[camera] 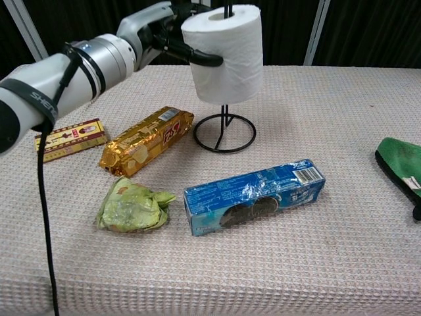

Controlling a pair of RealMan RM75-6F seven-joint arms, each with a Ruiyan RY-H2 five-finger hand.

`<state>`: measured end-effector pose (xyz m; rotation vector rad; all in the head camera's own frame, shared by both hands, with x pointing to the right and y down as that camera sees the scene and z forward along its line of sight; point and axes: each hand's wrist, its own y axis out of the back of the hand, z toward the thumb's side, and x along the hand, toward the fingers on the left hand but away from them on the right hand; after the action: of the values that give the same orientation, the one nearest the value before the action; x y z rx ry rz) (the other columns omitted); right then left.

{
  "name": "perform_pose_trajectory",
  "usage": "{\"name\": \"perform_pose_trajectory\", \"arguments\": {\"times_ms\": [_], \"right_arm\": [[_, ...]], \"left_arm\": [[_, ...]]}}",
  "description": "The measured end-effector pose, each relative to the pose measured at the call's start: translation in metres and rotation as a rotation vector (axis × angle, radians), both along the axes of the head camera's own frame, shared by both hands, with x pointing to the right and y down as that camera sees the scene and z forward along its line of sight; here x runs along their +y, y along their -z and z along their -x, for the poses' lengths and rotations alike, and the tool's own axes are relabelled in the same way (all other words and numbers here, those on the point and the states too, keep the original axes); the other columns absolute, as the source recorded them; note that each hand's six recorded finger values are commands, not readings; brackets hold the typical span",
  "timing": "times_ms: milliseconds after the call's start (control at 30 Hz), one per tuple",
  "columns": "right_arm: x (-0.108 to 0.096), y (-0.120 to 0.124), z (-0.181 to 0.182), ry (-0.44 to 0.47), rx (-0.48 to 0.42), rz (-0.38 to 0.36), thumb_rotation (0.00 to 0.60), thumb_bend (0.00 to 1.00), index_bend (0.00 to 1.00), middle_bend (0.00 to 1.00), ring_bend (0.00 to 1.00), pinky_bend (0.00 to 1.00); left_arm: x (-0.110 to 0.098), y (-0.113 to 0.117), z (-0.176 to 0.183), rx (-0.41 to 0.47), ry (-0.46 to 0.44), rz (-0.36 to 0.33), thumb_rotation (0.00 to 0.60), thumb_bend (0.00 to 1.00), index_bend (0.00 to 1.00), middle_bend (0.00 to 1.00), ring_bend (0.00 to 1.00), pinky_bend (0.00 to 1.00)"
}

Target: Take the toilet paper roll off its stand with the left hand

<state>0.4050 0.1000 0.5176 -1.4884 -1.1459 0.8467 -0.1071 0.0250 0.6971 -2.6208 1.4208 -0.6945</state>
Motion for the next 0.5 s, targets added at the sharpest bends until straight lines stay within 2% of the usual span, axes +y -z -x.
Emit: {"name": "perform_pose_trajectory", "arguments": {"times_ms": [133,267,500], "right_arm": [[0.001,0.002,0.003,0.005,-0.010,-0.004,0.600,0.32,0.00,0.00,0.00,0.00],[0.003,0.003,0.005,0.008,-0.015,-0.004,0.600,0.32,0.00,0.00,0.00,0.00],[0.007,0.005,0.010,0.015,-0.020,-0.011,0.600,0.32,0.00,0.00,0.00,0.00]], "left_arm": [[-0.011,0.037,0.003,0.043,0.010,-0.061,0.600,0.15,0.27,0.43,0.28,0.30],[-0.022,0.088,0.009,0.071,0.024,-0.145,0.600,0.16,0.28,0.43,0.29,0.30],[-0.045,0.178,0.048,0.033,0.106,-0.322,0.600,0.16,0.28,0.44,0.29,0.30]]}}
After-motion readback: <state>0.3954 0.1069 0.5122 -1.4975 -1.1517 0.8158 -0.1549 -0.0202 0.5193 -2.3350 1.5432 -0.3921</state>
